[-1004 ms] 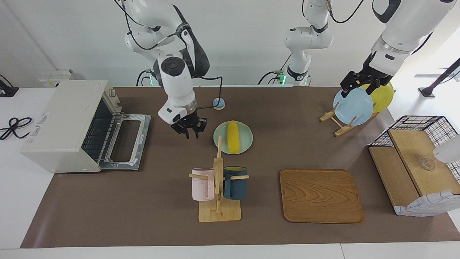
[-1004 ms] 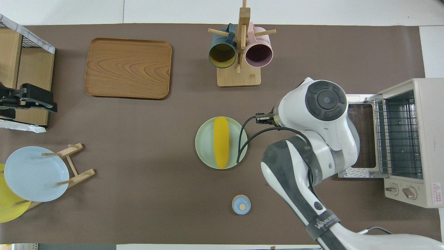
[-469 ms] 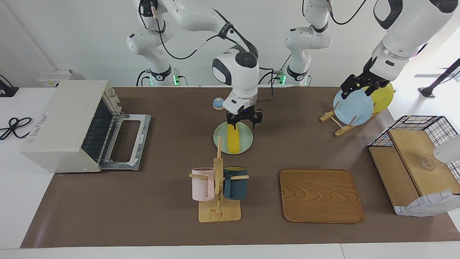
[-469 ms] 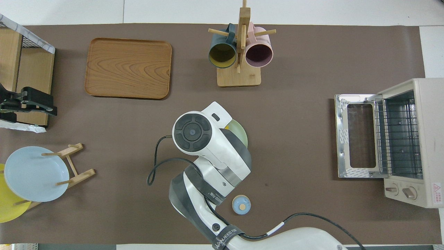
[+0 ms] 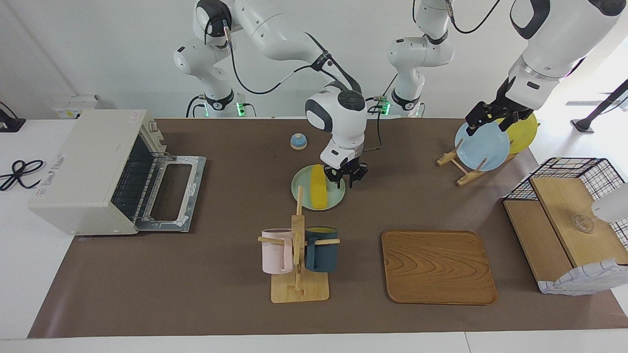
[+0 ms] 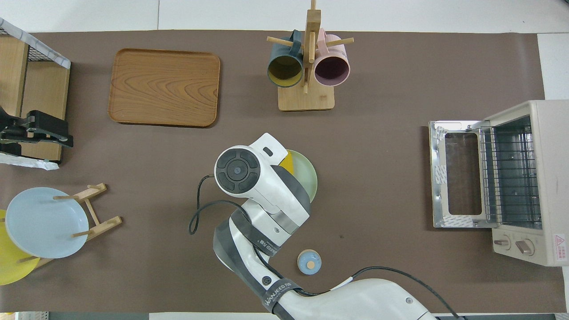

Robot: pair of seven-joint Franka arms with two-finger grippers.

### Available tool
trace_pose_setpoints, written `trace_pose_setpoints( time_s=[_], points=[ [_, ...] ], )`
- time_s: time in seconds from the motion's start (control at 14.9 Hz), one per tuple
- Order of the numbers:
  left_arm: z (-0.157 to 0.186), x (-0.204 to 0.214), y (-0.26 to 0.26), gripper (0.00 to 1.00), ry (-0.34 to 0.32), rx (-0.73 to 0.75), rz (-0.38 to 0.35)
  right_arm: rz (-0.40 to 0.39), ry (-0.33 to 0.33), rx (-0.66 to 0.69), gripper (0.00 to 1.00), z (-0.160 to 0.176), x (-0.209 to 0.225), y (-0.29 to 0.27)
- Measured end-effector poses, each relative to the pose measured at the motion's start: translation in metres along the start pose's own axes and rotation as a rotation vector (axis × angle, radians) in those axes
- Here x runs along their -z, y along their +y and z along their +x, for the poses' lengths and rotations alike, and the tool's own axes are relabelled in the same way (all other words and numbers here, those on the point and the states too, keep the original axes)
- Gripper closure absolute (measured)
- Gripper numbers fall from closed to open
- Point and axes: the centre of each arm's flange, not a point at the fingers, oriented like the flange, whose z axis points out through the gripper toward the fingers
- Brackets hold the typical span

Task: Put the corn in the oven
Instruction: 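Move the right gripper to the green plate and grasp its rim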

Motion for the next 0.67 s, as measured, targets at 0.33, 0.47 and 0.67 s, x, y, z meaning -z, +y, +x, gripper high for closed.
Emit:
trace_pose_setpoints(
  time_s=[0.33, 0.47, 0.67],
  points=[
    [0.0, 0.0, 0.001, 0.0, 0.0, -0.002, 0.0, -0.004, -0.003, 0.007, 0.66, -0.013, -0.022, 0.006],
    [0.0, 0.0, 0.002, 0.0, 0.002, -0.007, 0.0, -0.01, -0.011, 0.007, 0.69, -0.016, -0.025, 0.009],
    [0.0, 0.001, 0.003, 0.0, 0.007, -0.03, -0.001, -0.019, 0.001, 0.022, 0.95, -0.016, -0.013, 0.009]
  ],
)
